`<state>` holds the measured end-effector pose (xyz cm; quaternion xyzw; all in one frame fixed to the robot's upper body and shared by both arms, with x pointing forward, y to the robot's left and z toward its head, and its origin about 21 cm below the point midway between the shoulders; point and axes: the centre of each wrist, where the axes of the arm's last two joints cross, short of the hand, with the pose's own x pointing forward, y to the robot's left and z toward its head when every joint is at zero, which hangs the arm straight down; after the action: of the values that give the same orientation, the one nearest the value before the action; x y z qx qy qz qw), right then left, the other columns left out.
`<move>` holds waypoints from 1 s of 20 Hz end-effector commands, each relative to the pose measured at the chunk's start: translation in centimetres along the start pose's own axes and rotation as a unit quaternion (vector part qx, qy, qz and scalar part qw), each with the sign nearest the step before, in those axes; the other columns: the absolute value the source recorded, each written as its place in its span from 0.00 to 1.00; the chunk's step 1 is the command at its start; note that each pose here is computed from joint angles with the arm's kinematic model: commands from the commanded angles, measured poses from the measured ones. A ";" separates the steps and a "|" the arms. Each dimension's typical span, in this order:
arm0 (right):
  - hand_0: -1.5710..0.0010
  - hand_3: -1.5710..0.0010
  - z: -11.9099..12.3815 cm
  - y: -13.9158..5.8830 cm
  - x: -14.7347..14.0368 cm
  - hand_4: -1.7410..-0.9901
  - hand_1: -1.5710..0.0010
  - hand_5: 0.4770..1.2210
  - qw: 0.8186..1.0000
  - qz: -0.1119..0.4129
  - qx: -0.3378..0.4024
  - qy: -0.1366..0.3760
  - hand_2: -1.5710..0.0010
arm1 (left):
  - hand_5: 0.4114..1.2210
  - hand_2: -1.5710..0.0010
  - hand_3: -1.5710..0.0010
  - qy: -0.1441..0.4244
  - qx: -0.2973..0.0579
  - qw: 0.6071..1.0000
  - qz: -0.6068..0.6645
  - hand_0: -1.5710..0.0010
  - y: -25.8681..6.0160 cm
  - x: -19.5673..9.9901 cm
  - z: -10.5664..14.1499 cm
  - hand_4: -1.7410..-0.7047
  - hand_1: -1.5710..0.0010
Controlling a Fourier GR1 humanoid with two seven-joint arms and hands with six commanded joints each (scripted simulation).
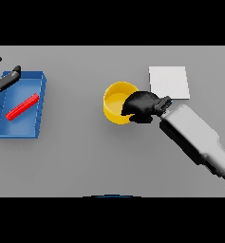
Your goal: Pick up the red beaker and tilt it to pour out 1 green nut into yellow bowl. Pick up the yellow bowl and place it on the metallic measuring scale.
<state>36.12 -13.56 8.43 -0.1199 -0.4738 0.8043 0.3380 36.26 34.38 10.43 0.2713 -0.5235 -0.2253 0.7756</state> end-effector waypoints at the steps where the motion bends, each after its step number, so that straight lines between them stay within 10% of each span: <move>1: 0.01 0.26 0.5 -0.4 -0.1 0.01 0.01 0.99 1.000 -0.001 -0.001 0.005 0.06 | 0.36 1.00 1.00 -0.003 0.000 1.000 -0.001 1.00 0.2 0.1 0.2 0.94 1.00; 9: 0.03 0.25 2.6 -2.3 0.1 0.00 0.00 1.00 0.998 0.006 -0.031 0.056 0.03 | 0.36 1.00 1.00 -0.009 -0.005 1.000 0.017 1.00 0.3 0.6 0.0 0.91 1.00; 20: 0.00 0.26 5.9 -4.1 -7.5 0.00 0.00 1.00 0.981 -0.009 -0.100 0.165 0.01 | 0.42 1.00 1.00 0.010 -0.004 0.999 0.033 1.00 0.8 0.4 1.0 0.86 1.00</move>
<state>40.43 -21.21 13.97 -0.2816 -0.4892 0.7186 0.4061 35.52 34.57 11.53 0.2536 -0.5227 -0.1988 0.7893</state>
